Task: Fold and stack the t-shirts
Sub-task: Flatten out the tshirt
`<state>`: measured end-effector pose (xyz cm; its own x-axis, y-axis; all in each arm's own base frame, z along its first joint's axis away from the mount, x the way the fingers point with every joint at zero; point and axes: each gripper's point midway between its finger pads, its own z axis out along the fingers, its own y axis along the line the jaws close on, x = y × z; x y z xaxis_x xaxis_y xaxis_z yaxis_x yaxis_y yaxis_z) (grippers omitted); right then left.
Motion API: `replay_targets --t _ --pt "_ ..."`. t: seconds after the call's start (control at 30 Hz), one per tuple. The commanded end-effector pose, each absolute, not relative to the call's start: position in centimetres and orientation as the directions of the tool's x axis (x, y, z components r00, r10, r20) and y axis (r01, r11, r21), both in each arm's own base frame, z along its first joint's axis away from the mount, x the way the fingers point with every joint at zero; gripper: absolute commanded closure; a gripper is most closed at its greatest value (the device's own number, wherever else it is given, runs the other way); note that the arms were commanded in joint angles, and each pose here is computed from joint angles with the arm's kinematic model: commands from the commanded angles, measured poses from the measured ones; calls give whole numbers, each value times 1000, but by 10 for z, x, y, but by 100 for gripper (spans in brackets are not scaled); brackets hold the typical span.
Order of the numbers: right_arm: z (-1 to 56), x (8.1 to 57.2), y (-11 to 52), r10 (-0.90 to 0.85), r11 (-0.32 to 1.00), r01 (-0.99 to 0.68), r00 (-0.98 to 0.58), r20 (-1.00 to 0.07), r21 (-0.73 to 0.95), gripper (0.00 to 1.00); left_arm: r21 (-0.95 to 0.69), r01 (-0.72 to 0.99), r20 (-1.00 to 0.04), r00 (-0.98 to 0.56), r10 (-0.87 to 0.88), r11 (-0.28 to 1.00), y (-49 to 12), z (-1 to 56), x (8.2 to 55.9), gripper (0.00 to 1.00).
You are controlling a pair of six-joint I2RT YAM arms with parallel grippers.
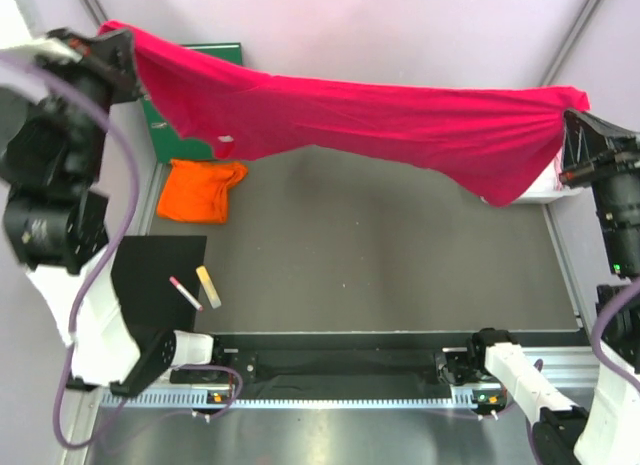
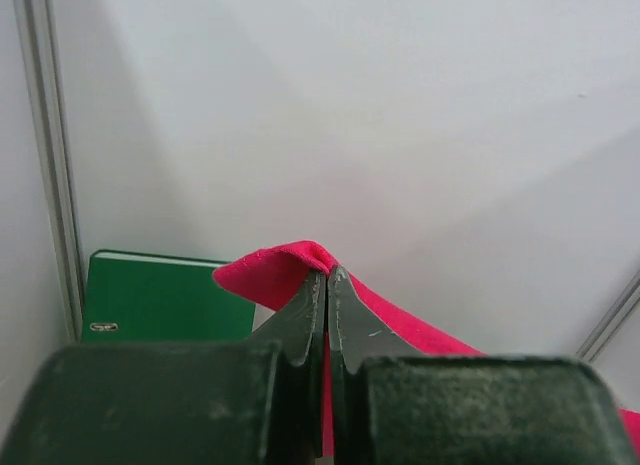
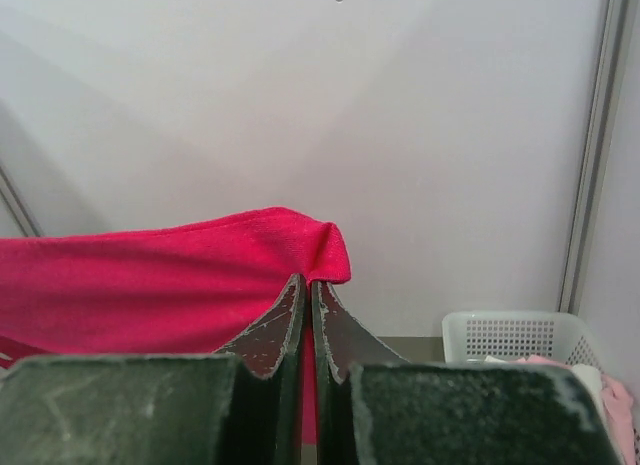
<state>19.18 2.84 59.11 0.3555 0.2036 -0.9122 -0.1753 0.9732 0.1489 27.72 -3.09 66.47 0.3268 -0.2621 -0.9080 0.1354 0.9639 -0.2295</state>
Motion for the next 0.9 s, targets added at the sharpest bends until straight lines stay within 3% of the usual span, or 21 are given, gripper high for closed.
replay_targets --t 0.0,0.2,0.3,0.47,0.63,0.87 --pt "602 159 29 195 973 -196 404 -894 123 100 -223 139 -865 428 -261 965 -22 688 236 100" --pt "611 130 21 184 979 -168 456 -871 119 100 -219 165 -840 469 -272 962 -21 697 201 100" --pt "607 140 18 190 979 -151 440 -878 136 100 -214 192 -847 453 -280 958 -28 696 213 100" --pt "579 196 13 249 969 -91 326 -912 231 100 -216 167 -897 355 -263 962 -35 671 280 100" --pt "497 282 23 254 967 -58 108 -961 249 100 -210 135 -966 122 -226 968 -50 594 380 100" --pt "359 375 43 244 965 -62 -164 -956 256 100 -201 110 -936 -313 -158 973 -74 401 498 100"
